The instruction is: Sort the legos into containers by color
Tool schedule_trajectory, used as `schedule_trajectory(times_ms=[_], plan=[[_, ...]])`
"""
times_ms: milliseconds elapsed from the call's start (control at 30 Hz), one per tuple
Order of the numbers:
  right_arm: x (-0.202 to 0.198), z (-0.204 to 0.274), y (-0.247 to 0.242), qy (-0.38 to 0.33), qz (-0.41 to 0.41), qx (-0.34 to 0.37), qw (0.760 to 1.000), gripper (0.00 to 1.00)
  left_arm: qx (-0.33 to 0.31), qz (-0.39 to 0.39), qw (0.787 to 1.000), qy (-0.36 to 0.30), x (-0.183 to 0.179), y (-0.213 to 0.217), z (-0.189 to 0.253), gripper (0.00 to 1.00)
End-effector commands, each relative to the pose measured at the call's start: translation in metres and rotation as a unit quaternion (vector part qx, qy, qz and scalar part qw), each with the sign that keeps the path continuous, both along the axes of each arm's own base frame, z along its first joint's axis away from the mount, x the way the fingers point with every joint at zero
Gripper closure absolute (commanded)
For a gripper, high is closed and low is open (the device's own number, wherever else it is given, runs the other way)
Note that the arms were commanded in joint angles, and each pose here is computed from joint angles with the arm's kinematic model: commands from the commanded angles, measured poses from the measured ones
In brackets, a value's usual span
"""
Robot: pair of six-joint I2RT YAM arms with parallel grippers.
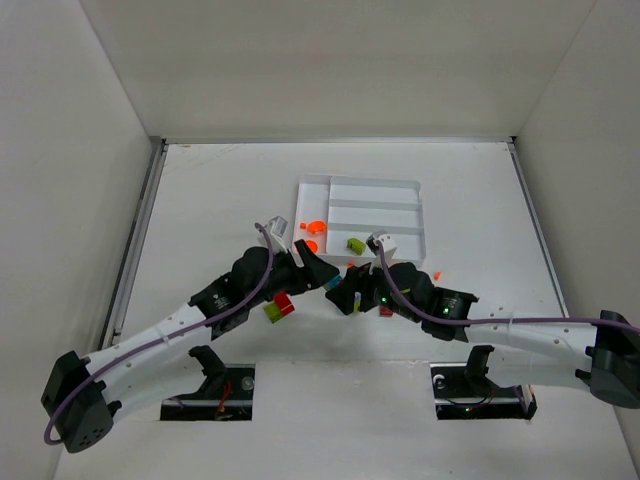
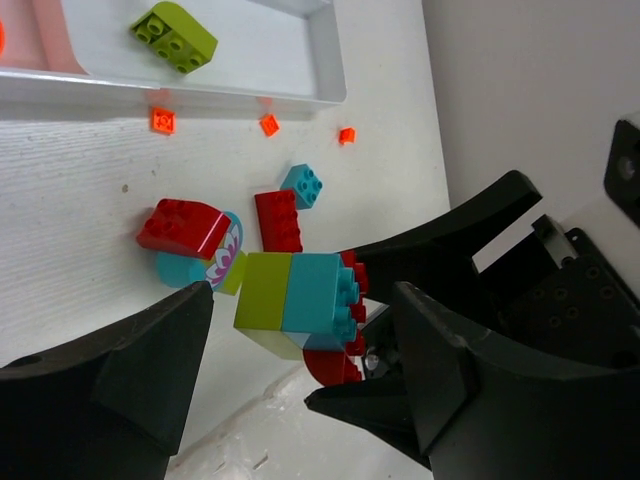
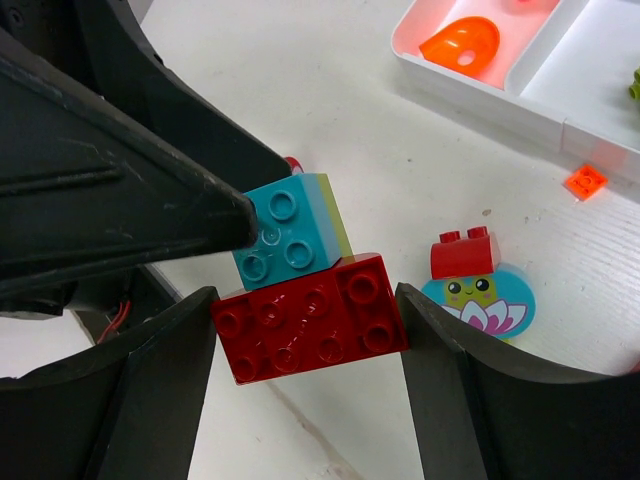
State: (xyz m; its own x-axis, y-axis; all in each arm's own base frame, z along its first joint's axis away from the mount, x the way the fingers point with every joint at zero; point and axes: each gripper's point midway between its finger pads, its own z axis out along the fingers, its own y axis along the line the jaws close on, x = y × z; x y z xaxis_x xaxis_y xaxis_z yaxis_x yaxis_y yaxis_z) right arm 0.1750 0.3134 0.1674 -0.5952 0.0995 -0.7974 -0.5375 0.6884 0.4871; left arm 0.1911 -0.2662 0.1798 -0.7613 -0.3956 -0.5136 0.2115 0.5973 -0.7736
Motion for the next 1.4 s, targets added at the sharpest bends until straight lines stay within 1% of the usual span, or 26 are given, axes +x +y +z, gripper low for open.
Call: schedule_trajectory(times_ms=[0,133,367,400,467,600,733,867,967,1033,1167,1367], plan=[[0.006,0.02,0.006,-0.024,0.003,0.032,0.999,0.47,-0.056,0.017,0.998,0.001,0.005,-0.003,0.018,0.33],[0.008,0.022,0.005,-0.026,-0.002,0.043,0.999,0.47,-0.059,0.021,0.998,0.015,0.006,-0.003,0.012,0.37],[0.011,0.028,0.004,-0.033,-0.007,0.059,0.998,0.47,-0.06,0.028,0.997,0.036,0.005,-0.004,0.0,0.37],[0.013,0.028,0.004,-0.034,-0.008,0.06,0.998,0.47,-0.063,0.028,0.997,0.036,0.005,-0.004,0.001,0.38],[0.013,0.029,0.004,-0.035,-0.009,0.064,0.997,0.47,-0.068,0.028,0.997,0.034,0.006,-0.005,0.003,0.43],[0.013,0.035,0.004,-0.039,-0.01,0.078,0.996,0.47,-0.078,0.029,0.996,0.04,0.006,-0.007,0.003,0.47],[0.012,0.035,0.004,-0.036,-0.009,0.083,0.996,0.47,-0.088,0.037,0.995,0.041,0.008,-0.006,0.0,0.57],[0.012,0.035,0.004,-0.033,-0.01,0.086,0.996,0.47,-0.11,0.047,0.992,0.035,0.011,-0.005,0.004,0.73],[0.011,0.039,0.003,-0.035,-0.01,0.091,0.995,0.47,-0.113,0.057,0.991,0.031,0.015,0.0,0.003,0.78],[0.012,0.042,0.0,-0.038,-0.014,0.097,0.995,0.46,-0.107,0.06,0.992,0.029,0.016,0.005,0.0,0.81],[0.016,0.046,-0.008,-0.035,-0.021,0.109,0.993,0.46,-0.083,0.06,0.994,0.028,0.014,0.012,-0.014,0.83],[0.025,0.06,-0.021,-0.042,-0.029,0.132,0.99,0.45,-0.055,0.066,0.996,0.029,0.013,0.022,-0.031,0.83]])
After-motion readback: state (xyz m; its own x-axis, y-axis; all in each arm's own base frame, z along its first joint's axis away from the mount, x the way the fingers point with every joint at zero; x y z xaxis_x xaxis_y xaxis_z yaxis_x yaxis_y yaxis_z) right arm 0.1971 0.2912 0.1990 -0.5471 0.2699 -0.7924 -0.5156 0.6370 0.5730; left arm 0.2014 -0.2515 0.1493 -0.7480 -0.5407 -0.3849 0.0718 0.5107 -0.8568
